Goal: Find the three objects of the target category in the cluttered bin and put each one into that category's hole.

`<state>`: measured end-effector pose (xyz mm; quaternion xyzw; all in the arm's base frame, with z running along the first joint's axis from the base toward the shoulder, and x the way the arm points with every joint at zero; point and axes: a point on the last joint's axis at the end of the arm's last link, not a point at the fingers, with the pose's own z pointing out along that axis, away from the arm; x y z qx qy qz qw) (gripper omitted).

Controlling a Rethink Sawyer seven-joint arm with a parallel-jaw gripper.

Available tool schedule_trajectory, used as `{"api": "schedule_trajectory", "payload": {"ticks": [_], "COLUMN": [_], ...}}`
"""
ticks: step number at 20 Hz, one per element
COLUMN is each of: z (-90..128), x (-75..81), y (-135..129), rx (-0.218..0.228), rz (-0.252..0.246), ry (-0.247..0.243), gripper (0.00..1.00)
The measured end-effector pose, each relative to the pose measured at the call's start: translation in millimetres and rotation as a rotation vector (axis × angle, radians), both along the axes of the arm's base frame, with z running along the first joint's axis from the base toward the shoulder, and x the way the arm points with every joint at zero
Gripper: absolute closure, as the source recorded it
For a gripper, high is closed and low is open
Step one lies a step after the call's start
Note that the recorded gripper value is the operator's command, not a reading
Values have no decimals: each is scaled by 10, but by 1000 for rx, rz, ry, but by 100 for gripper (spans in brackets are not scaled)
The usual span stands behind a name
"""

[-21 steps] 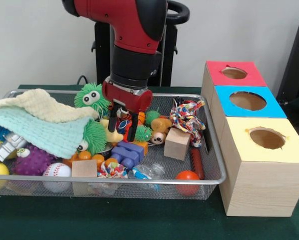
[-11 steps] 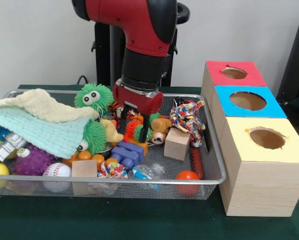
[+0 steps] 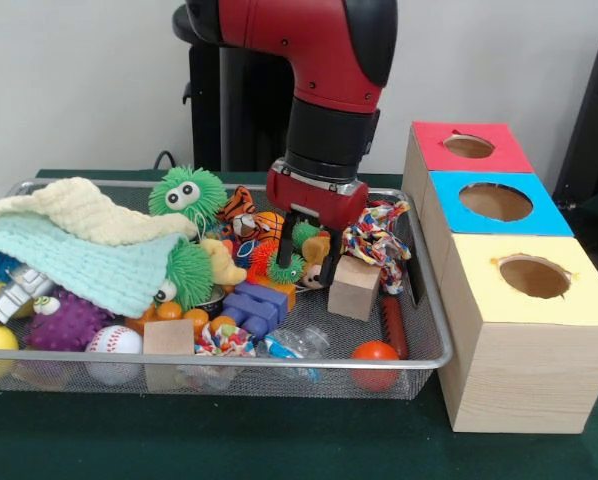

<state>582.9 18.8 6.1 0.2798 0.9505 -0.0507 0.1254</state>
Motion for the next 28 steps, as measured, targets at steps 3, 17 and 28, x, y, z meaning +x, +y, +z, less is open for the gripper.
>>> {"api": "schedule_trajectory", "payload": {"ticks": [3, 17, 28], "z": [5, 77, 150], "x": [57, 329, 330], "y": [-11, -13, -6], "rx": [-2, -12, -10], "rz": [1, 13, -2], "ry": [-7, -44, -21], "gripper": [0, 0, 0]}}
